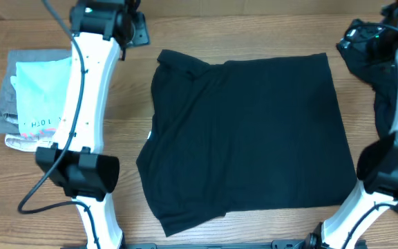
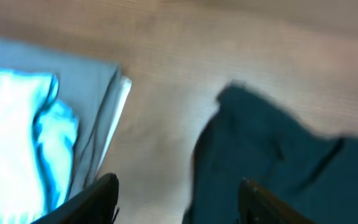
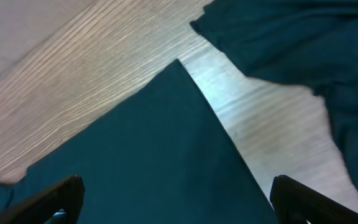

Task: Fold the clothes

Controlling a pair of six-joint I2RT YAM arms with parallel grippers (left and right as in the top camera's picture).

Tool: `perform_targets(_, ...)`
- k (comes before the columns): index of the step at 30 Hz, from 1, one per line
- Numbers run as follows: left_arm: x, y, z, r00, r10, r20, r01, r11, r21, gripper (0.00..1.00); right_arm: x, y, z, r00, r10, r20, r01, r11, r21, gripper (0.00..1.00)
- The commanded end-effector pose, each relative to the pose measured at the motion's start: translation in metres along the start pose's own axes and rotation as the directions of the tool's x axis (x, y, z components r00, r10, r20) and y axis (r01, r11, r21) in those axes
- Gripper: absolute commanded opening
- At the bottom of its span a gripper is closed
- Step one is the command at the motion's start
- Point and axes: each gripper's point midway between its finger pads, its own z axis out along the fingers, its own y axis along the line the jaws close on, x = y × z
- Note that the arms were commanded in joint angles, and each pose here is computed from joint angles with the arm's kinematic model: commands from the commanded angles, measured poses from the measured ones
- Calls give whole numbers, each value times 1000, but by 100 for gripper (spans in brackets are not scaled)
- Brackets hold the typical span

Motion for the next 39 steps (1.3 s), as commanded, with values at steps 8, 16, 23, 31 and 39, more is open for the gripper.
perform_targets(8, 88, 35, 52, 884, 24, -468, 42, 991, 131, 42, 18, -31, -9, 994, 64, -89, -60, 997, 46, 100)
perform_targets(16, 149, 36, 73, 768, 69, -637, 44, 986, 160, 38, 17, -31, -9, 994, 64, -86, -60, 997, 46, 100)
perform_targets(23, 194, 16, 94, 707, 158, -689, -1, 975, 222, 42, 17, -31, -9, 994, 64, -86, -60, 997, 46, 100)
perform_targets(31, 207, 2, 112, 724, 190, -663, -47, 973, 228, 19, 17, -31, -9, 994, 64, -86, -60, 997, 46, 100)
perform_targets(39, 214, 2, 123, 735, 199, -649, -103, 978, 183, 4, 17, -31, -9, 994, 64, -86, -60, 997, 46, 100)
